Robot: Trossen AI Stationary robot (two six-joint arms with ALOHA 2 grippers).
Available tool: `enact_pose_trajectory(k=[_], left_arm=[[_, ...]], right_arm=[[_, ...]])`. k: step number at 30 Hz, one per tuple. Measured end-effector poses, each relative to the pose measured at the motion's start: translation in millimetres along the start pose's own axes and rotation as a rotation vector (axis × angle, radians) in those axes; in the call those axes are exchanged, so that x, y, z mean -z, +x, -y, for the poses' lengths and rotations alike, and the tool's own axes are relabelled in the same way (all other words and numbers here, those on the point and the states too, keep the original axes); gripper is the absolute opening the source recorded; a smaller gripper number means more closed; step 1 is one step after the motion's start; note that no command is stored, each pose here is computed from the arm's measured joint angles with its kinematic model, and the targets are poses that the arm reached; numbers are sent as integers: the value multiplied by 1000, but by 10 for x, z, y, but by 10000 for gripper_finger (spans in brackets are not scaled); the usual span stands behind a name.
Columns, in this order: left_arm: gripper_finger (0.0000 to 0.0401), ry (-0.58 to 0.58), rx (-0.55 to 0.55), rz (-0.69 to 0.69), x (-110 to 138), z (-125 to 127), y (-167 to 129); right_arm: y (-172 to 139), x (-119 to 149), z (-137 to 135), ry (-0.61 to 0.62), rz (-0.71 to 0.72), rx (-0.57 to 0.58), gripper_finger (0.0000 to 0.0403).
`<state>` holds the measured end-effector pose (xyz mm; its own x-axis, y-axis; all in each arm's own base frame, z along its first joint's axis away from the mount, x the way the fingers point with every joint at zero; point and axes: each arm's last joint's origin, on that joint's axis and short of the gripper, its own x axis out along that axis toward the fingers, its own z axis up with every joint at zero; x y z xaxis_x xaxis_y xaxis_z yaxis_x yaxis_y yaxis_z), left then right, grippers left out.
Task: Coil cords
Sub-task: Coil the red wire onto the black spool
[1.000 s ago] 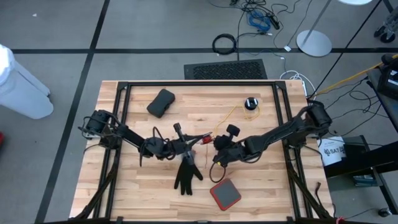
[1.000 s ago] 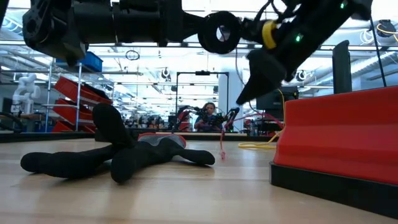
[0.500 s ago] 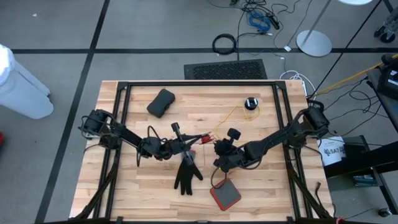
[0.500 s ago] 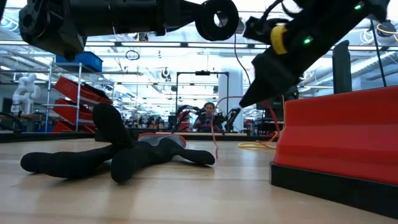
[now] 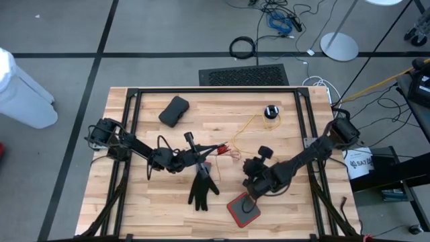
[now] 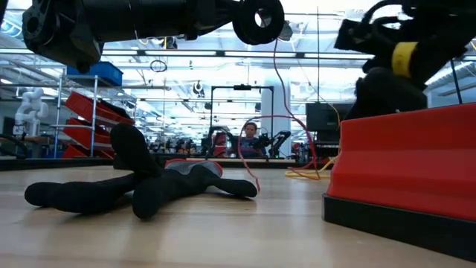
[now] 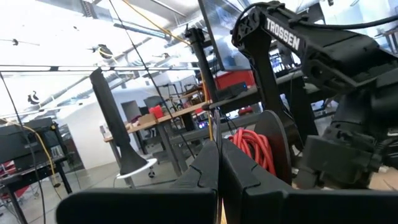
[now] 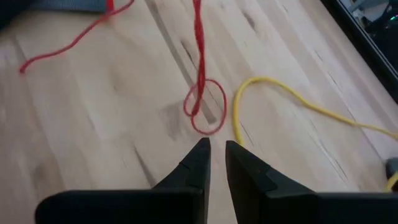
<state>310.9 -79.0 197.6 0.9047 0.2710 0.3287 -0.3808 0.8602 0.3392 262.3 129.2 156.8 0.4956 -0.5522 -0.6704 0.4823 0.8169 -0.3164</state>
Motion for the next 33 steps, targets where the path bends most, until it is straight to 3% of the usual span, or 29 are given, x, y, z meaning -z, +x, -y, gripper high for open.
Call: enact_pose_trajectory(k=[3,6,8,12,17,25,33], left_arm=[[0,0,0,0,0,0,0],[0,0,0,0,0,0,0],[0,-1,0,0,-1,0,0],[0,-1,1,0,0,0,0],[0,2,4,-5,4,3,0],[0,5,7,-8,8,6,0],[0,-16,8,-7,5,7,-1]], right_arm=[[-88,10,-109,-63,55,-61,38],[-200,-98,-298,-164,200,-188,38],[-226,-204,-351,-210,294,-209,38],[-166,-386,-322,-281,390,-157,38],[57,-521,-183,-271,344,-157,47],[281,-510,-145,-319,292,-101,97],[397,-442,-164,-399,292,94,115]])
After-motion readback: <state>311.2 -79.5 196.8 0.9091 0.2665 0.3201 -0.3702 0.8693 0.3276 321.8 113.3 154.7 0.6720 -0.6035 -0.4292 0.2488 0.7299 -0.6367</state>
